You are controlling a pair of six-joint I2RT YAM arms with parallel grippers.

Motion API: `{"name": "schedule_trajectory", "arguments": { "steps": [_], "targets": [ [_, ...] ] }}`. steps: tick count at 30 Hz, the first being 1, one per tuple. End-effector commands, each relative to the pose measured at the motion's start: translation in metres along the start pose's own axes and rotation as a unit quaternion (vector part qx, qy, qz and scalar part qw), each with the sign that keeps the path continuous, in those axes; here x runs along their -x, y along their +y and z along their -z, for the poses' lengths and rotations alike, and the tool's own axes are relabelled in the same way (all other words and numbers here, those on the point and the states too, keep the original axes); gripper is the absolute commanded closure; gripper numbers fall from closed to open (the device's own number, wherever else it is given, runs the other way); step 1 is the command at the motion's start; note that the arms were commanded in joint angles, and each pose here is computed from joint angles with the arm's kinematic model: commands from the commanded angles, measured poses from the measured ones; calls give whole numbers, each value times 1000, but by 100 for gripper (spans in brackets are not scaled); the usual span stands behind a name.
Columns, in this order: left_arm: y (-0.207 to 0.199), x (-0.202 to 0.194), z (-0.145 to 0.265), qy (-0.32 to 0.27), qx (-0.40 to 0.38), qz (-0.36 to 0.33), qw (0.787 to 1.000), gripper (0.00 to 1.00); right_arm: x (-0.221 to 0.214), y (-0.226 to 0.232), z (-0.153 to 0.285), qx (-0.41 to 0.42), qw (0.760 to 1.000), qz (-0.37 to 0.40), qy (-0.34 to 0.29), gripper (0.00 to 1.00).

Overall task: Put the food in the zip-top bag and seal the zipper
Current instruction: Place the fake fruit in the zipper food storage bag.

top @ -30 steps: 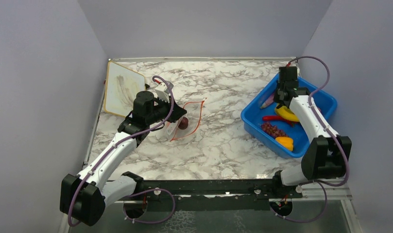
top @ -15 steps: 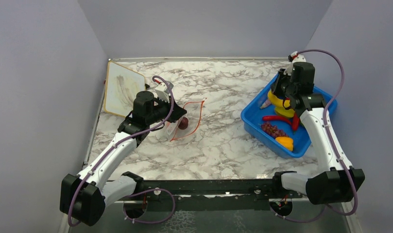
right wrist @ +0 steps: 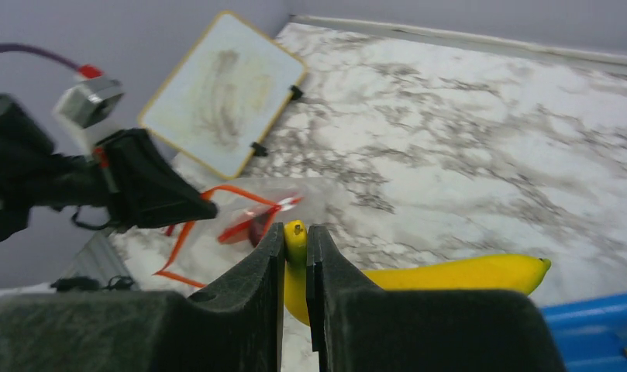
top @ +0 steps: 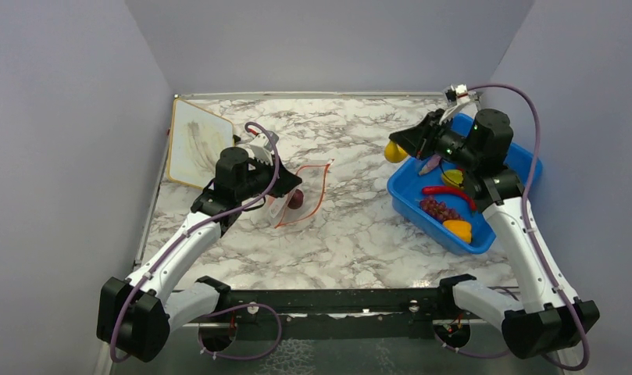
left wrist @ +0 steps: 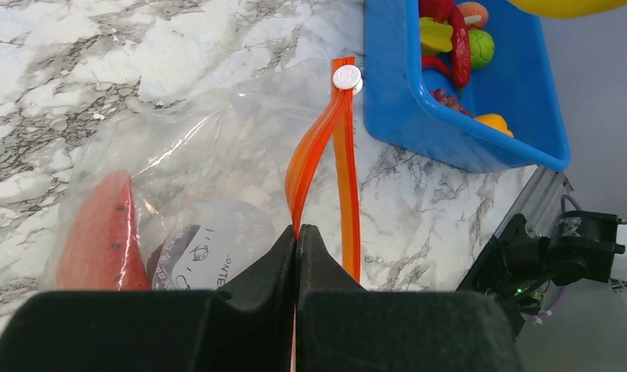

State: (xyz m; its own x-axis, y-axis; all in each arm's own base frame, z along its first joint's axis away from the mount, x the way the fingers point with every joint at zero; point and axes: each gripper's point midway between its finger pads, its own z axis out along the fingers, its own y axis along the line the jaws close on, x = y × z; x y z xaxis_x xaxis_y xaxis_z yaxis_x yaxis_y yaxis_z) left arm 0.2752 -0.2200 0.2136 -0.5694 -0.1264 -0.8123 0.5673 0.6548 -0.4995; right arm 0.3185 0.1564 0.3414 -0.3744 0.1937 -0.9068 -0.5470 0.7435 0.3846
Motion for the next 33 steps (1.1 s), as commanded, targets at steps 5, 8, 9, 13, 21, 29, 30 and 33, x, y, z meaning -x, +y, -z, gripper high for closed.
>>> {"name": "schedule_trajectory", "arguments": {
  "steps": [5, 8, 9, 13, 21, 29, 30, 33],
  "targets": [
    [-21, 11, 0, -6, -46, 16, 999, 100, -8, 113, 23, 275, 961, 22, -19, 99],
    [-24, 13, 0, -7, -53, 20, 998, 100, -18, 135, 29, 325, 945, 21, -11, 99],
    [-25, 14, 0, -7, -55, 21, 998, 100, -21, 142, 31, 340, 940, 19, -9, 99],
    [-28, 15, 1, -7, -59, 26, 998, 100, -32, 169, 39, 402, 916, 22, 4, 99],
    [-31, 14, 0, -5, -69, 40, 997, 100, -56, 206, 39, 468, 883, 10, 22, 99],
    [-36, 12, 1, 3, -81, 53, 995, 100, -78, 210, 21, 481, 876, 8, 34, 99],
    [-37, 12, 1, 3, -82, 54, 995, 100, -79, 209, 19, 479, 877, 9, 32, 99],
    [-40, 13, 2, 4, -88, 55, 995, 100, -86, 205, 9, 471, 882, 8, 35, 99]
  ]
}}
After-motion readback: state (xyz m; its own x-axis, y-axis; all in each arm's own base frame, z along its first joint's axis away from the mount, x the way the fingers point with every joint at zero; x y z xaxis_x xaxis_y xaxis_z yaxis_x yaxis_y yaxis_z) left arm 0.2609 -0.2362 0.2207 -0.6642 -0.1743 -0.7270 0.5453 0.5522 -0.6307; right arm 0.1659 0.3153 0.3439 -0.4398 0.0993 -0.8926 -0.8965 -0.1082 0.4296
